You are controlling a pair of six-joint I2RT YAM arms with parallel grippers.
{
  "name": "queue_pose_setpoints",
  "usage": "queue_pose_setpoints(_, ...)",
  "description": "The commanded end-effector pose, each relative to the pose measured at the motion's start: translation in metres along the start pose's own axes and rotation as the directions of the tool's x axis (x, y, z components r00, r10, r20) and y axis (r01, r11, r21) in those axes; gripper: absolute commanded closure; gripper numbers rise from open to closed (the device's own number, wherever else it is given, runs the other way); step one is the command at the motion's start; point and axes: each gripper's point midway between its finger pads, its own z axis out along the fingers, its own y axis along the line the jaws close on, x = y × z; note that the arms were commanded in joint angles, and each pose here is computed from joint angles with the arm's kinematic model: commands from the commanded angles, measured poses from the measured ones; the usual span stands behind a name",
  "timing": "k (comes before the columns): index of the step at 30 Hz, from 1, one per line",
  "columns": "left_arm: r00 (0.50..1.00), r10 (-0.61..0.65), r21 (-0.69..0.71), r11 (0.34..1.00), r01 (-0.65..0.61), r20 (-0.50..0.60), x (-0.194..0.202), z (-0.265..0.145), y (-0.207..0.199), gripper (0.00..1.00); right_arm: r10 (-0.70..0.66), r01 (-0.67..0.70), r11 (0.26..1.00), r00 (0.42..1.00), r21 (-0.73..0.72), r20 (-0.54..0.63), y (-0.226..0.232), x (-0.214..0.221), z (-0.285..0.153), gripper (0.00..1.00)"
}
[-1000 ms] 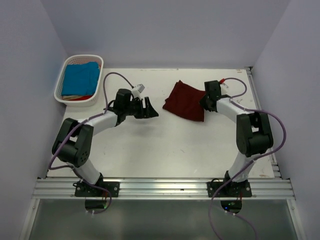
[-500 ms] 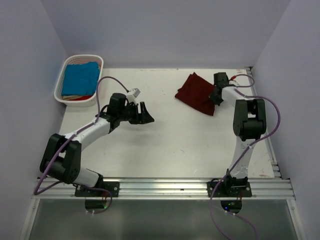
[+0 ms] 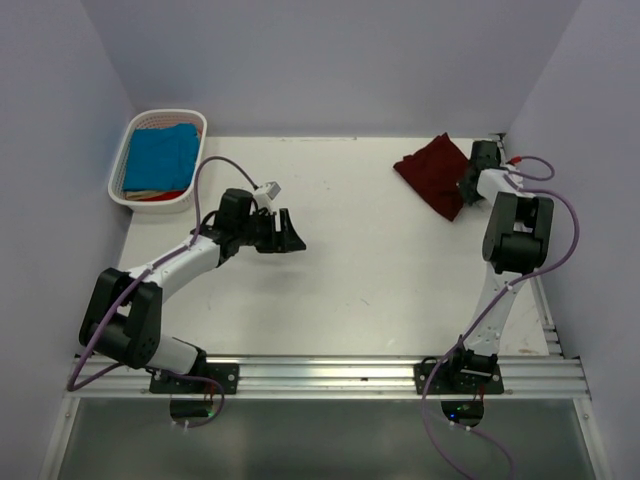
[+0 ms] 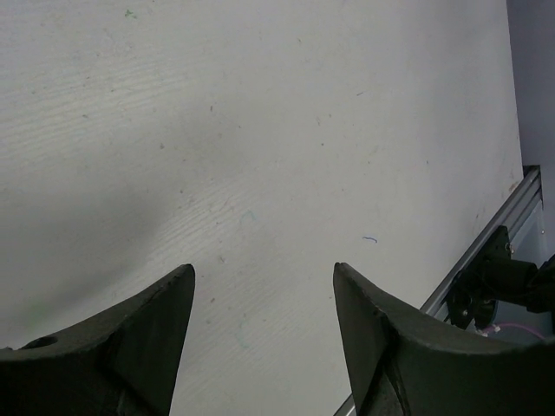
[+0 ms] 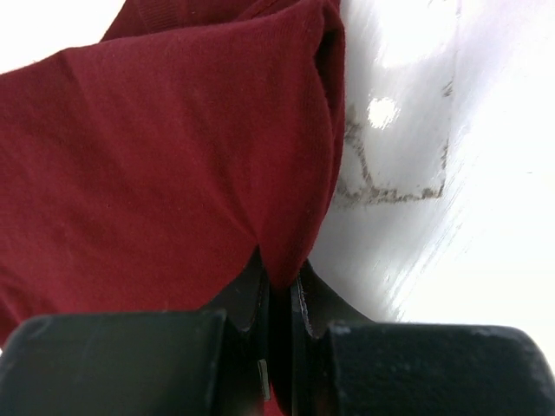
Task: Fold and stack the t-shirts
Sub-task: Put the neatly folded tshirt into the corner of the board with the right arm
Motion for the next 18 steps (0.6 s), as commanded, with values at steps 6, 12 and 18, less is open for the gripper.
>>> queue_pose_setpoints(6, 0.998, 0.055, -0.027, 0.998, -0.054, 0.011, -0.011, -0.012, -0.007, 0.32, 0.256, -0.266, 0.961, 0.960, 0.082, 0.114, -0.025, -0.009, 0.020, 1.00)
queue_pose_setpoints(12, 0.998, 0.059, -0.025, 0.998, -0.059, 0.007, -0.018, -0.017, -0.013, 0.32, 0.363, -0.370, 0.928, 0.921, 0.034, 0.141, -0.025, -0.019, 0.030, 1.00)
queue_pose_setpoints(18, 0.999, 0.038, 0.000, 0.999, -0.038, -0.003, -0.020, -0.011, -0.017, 0.32, 0.403, -0.406, 0.914, 0.903, -0.006, 0.148, -0.026, -0.045, 0.050, 1.00)
